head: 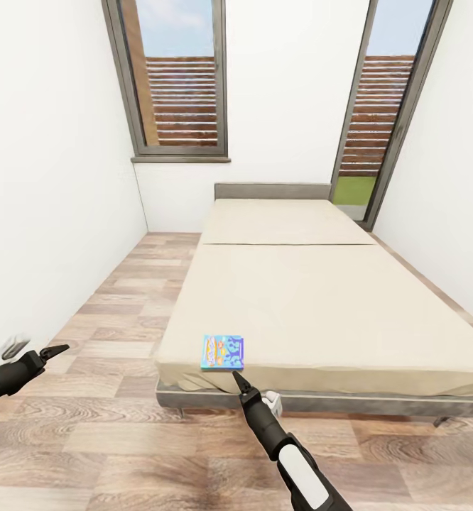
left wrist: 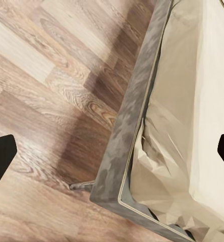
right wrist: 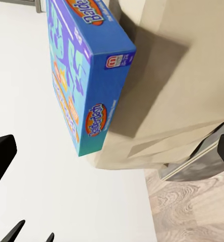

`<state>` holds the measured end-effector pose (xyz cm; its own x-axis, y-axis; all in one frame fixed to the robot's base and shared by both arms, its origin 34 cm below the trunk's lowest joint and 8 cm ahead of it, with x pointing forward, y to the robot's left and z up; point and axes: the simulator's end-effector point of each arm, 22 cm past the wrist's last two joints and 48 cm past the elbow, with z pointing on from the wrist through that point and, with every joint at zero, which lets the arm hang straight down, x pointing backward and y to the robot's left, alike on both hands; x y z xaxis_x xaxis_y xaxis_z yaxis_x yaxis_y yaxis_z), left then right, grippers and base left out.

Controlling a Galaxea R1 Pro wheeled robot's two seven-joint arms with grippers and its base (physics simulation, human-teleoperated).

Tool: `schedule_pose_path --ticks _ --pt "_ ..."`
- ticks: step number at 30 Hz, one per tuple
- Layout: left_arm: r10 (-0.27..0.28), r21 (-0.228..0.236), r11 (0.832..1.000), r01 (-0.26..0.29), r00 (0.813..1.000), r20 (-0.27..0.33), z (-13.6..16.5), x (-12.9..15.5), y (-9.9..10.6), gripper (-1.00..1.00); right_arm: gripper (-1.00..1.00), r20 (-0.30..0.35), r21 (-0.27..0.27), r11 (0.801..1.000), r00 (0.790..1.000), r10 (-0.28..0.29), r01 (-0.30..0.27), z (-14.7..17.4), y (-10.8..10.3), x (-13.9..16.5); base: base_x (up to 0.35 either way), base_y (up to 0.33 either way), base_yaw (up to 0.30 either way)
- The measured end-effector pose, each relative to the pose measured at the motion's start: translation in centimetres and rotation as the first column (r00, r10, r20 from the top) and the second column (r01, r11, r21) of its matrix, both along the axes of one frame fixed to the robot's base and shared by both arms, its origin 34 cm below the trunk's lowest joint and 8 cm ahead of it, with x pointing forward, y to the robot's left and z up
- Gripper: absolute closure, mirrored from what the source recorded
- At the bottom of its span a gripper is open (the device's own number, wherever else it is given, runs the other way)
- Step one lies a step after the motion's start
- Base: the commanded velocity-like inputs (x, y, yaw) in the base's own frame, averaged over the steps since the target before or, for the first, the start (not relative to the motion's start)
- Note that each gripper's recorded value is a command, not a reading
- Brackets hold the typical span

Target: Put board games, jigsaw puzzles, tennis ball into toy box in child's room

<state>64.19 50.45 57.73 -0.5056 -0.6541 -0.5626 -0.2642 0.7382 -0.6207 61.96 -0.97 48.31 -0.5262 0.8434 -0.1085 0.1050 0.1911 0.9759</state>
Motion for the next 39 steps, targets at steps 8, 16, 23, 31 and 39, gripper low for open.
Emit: schedule_pose_path --ticks 8,16,23,31,39 --pt "0.0 0.0 1.0 0.0 1.0 0.0 -0.01 0.0 0.01 -1.0 -1.0 0.0 0.0 1.0 1.0 0.0 0.0 0.0 0.0 0.0 0.003 0.002 0.0" --pt "0.001 0.001 1.0 -0.001 1.0 0.0 0.01 -0.01 0.02 -1.0 -1.0 0.0 0.0 1.0 1.0 0.0 0.0 0.02 0.0 -0.01 0.068 0.049 0.0" --pt "0.001 0.002 1.0 -0.001 1.0 0.0 -0.03 0.0 0.0 -1.0 -1.0 0.0 0.0 1.0 1.0 0.0 0.0 0.01 0.0 0.0 0.08 0.061 0.0" --pt "0.0 0.003 1.0 0.0 1.0 0.001 -0.03 0.04 -0.03 -1.0 -1.0 0.0 0.0 1.0 1.0 0.0 0.0 0.0 0.0 0.0 0.013 0.01 0.0" --pt "0.0 0.002 1.0 0.0 1.0 0.003 0.01 0.06 -0.03 -1.0 -1.0 0.0 0.0 1.0 1.0 0.0 0.0 0.0 0.0 0.0 0.001 0.001 0.0"
